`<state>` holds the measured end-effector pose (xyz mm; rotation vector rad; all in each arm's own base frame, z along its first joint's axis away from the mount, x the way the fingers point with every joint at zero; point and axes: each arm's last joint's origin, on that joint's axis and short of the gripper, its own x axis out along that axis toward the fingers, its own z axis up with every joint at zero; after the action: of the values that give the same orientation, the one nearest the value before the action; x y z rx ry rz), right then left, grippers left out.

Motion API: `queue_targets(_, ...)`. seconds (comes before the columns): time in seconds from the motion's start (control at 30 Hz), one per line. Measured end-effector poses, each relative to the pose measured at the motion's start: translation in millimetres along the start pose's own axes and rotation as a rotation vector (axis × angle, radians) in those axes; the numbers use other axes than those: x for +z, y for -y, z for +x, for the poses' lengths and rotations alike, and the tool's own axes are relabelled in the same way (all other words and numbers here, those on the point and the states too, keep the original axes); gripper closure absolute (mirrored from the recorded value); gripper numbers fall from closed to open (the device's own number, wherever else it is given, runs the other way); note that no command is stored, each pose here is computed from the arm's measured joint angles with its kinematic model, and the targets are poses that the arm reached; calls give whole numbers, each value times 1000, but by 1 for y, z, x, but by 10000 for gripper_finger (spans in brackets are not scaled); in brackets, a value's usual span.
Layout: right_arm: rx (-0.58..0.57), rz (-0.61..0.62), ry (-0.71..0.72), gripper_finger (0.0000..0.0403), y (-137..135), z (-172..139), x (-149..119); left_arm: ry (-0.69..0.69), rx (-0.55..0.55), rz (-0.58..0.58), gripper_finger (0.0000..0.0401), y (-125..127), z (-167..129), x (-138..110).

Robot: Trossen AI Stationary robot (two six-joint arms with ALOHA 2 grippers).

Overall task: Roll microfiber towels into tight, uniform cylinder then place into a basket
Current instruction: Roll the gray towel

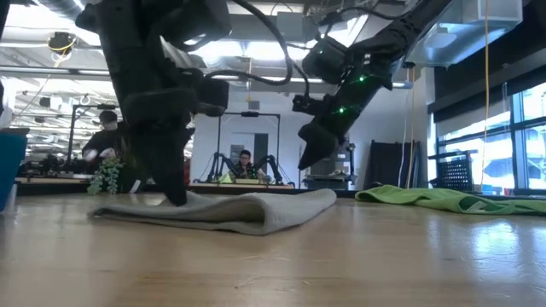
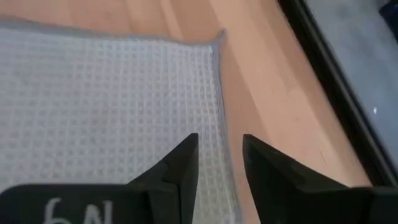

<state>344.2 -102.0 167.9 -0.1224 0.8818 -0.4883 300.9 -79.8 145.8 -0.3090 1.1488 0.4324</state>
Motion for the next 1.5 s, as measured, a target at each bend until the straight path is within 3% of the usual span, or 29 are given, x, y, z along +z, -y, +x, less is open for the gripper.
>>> queue_targets(0.3,51,-36,119,277,-16,-46,19,75,97,15,307,-8,-35,5)
queue_targets(0.53,173,-306,164,277,-69,-89,17,192,89,35,307,-6,-70,-2)
queue_targets(0.7,301,-477,158,277,-111,-111,3,304,143,33,307,-1,-88,-14)
queue_targets(0.87,403,-533,161,277,-139,-113,-9,364,150,42,307,4,-95,-20)
queue_targets(1.23,466,-546,284,275,-177,-93,-11,374,128,80,307,13,-102,-34)
queue_targets(1.5,494,-583,353,244,-196,-101,-15,383,150,109,307,12,-102,-35)
